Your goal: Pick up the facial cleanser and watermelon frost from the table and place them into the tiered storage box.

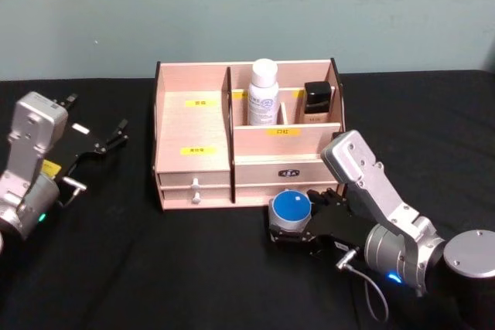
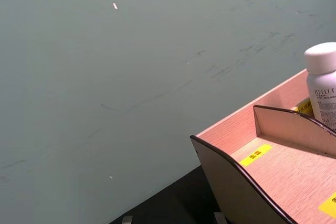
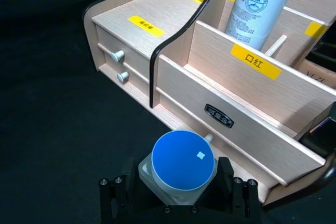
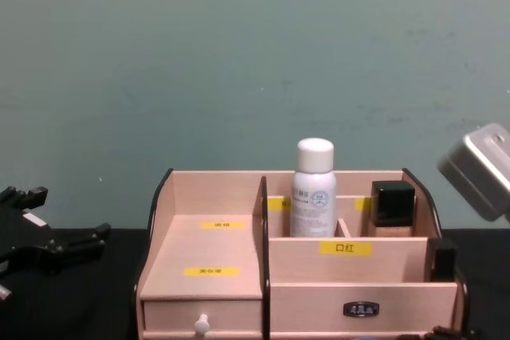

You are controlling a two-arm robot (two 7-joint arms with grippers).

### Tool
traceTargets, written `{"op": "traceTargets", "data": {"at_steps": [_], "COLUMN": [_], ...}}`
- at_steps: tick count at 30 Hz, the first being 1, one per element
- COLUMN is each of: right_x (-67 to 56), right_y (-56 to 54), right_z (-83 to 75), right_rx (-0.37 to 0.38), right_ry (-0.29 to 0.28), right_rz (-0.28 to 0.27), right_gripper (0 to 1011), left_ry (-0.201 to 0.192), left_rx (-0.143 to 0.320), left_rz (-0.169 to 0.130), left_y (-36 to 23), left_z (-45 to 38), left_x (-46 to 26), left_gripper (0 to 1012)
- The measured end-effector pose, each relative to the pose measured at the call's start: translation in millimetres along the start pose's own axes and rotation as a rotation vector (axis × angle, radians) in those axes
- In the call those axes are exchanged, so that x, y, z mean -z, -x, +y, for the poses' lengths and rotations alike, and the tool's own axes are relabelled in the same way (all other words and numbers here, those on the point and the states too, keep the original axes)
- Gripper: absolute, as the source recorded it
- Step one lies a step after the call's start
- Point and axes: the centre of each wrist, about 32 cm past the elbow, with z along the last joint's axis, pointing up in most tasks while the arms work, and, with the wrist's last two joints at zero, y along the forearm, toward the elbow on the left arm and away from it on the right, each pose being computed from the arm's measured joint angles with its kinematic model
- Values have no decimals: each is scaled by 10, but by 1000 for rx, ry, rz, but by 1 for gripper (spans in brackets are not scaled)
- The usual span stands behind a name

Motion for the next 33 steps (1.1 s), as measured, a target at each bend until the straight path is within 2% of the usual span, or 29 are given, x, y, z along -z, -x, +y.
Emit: {"op": "traceTargets", "data": {"at_steps": [24,32,33], "right_x": [2,1,1], "right_y": [-3,-3,-3], "right_z": [13,11,11], "right_rx": [13,12,12], "right_ry": [-2,-2,-2], "right_rz": [-2,-2,-2], "right_gripper": [995,810,759], "left_ry": [0,0,0], "left_rx": [0,0,0], "left_rz": [0,0,0], "left_y": [0,0,0], "left_z": [0,0,0], "left_x": [0,0,0], "left_gripper": [1001,1001,1001]}}
